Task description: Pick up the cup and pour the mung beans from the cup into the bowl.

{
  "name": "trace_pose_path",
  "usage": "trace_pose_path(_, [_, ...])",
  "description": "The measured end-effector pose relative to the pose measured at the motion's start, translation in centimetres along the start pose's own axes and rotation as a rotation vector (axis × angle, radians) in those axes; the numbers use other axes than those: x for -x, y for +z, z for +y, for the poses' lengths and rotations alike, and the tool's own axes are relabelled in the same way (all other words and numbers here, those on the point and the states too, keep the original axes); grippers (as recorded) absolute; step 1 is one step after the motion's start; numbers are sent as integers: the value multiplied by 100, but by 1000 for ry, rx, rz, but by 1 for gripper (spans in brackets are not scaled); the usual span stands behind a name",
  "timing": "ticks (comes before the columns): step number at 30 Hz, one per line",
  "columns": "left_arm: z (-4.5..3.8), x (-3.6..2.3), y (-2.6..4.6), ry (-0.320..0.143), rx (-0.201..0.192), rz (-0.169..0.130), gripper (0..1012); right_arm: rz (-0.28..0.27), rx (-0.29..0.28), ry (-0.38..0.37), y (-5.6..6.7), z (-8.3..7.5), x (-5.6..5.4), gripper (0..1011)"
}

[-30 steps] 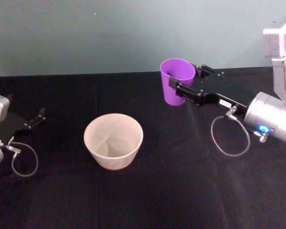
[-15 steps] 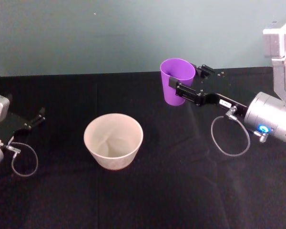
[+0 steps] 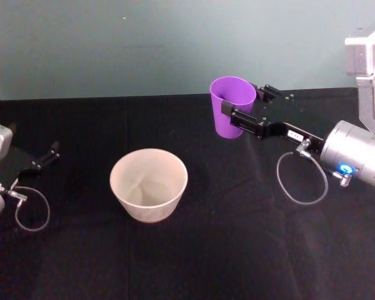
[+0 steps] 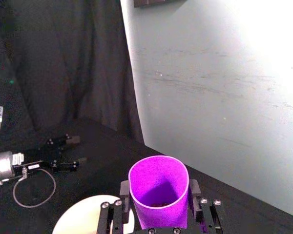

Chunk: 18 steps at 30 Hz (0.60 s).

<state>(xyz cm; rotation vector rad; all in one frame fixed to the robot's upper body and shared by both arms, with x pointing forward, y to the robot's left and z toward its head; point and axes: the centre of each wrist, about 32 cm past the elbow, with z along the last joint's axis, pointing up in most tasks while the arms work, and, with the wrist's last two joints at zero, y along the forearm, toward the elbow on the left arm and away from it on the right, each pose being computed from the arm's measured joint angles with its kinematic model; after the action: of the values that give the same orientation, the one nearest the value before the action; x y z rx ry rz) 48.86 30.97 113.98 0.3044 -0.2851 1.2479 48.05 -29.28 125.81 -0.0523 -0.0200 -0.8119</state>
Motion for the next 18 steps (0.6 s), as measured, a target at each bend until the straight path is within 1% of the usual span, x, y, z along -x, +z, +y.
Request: trace_pose_path(18, [0, 0, 0, 0, 0, 0, 1000, 0, 0, 0, 0, 0, 0, 715])
